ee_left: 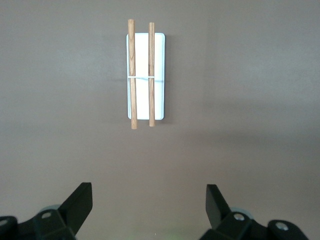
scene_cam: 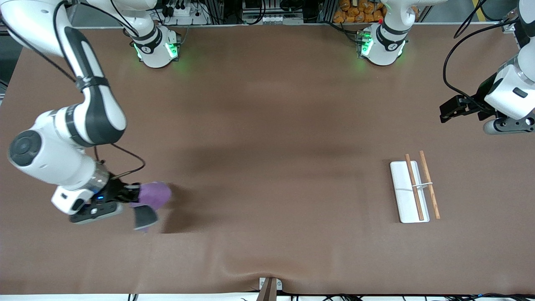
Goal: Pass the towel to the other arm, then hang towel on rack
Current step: 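Lift the towel with the right gripper and carry it toward the table middle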
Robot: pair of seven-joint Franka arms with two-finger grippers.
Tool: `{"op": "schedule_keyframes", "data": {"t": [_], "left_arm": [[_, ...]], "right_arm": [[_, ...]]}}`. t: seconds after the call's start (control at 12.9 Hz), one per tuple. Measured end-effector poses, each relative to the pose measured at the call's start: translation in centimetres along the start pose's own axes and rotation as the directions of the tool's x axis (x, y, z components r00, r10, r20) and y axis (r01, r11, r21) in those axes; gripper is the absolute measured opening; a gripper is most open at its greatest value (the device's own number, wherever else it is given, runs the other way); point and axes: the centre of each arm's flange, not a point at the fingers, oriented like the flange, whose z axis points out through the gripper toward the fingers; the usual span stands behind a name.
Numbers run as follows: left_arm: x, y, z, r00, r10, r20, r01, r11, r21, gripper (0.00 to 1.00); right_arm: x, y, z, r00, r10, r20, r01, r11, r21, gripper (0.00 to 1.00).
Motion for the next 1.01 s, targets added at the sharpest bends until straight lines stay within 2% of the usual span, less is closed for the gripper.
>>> {"op": "schedule_keyframes", "data": {"t": [0.39,0.62,0.78,0.93,1.01], "left_arm": [[0.9,0.3,1.9,1.0,0.002,-0.025,-0.003,1.0,-0.011,1.0],[1.8,1.3,2.6,0.999,-0.009,-0.037,0.005,0.994,-0.107,1.0],[2.3,1.8,3.1,0.999,-0.039,-0.035,0.033,0.988,-0.152,1.0],[2.5,2.7,3.4,0.992,-0.128,0.005,0.125,0.964,-0.235,1.0],[2.5,3.3,3.6,0.985,-0.172,0.032,0.174,0.948,-0.266,1.0]], "right_arm": [[0.8,-12.6,-1.5,0.986,-0.163,-0.045,0.167,0.979,0.118,0.04],[0.0,-20.9,-1.2,0.961,-0.268,-0.063,0.275,0.95,0.15,0.04],[-0.7,-26.6,-1.1,0.941,-0.319,-0.112,0.334,0.928,0.165,0.04],[-1.5,-31.1,-0.8,0.927,-0.34,-0.156,0.366,0.913,0.182,0.04],[-2.1,-32.9,-0.4,0.922,-0.352,-0.159,0.379,0.905,0.191,0.04]]}}
